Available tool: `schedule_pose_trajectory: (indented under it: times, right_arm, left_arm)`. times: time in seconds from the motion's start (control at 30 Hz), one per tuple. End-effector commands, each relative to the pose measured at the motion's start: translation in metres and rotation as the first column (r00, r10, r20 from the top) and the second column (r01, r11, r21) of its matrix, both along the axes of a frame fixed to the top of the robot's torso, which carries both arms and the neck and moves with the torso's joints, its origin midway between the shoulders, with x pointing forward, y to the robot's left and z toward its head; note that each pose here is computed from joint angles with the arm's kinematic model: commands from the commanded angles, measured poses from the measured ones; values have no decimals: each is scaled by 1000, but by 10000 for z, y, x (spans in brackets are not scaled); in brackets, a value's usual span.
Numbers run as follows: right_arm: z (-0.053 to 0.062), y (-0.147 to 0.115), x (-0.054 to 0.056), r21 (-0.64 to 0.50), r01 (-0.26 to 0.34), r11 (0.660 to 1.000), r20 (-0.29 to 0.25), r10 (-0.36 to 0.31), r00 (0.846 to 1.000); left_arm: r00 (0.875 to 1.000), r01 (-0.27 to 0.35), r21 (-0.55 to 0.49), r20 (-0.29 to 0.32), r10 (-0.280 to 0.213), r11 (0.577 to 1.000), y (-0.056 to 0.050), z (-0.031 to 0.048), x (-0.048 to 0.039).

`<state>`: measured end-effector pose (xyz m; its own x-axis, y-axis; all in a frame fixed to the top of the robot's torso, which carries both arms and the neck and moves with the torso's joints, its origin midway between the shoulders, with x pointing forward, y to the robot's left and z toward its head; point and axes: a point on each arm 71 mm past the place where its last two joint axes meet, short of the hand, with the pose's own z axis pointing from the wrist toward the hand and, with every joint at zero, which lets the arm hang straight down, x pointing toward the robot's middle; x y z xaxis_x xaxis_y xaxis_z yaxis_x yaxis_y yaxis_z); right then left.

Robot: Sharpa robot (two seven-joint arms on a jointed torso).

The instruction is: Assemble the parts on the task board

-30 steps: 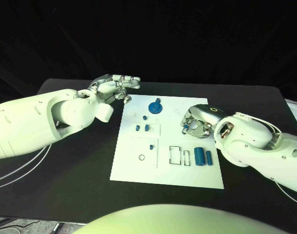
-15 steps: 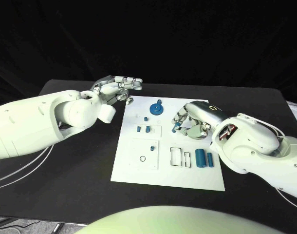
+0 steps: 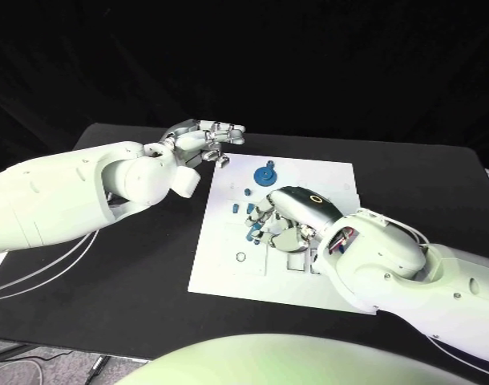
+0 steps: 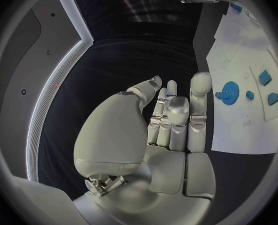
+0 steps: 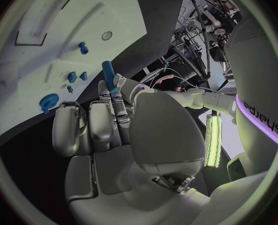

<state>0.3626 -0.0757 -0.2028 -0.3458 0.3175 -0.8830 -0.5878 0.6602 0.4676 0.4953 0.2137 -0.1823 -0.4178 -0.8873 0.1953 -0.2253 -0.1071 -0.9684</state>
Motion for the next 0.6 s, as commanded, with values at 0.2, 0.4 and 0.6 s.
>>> schedule_pose_trajectory:
  times: [0.2,0.4,0.6]
  right_arm:
    - [-218,164,-30,-24,-71,997,-41,70,997]
    - [-347,219,-20,-48,-82,995,-68,79,995]
    - [-403,247,-18,-65,-90,994,-78,85,993]
  left_arm:
    - [1000,23,-10,7,-23,1000,-41,13,-8]
    - [1000,23,-11,7,-23,1000,-46,14,-9]
    - [1000,24,-11,7,-24,1000,-49,14,-9]
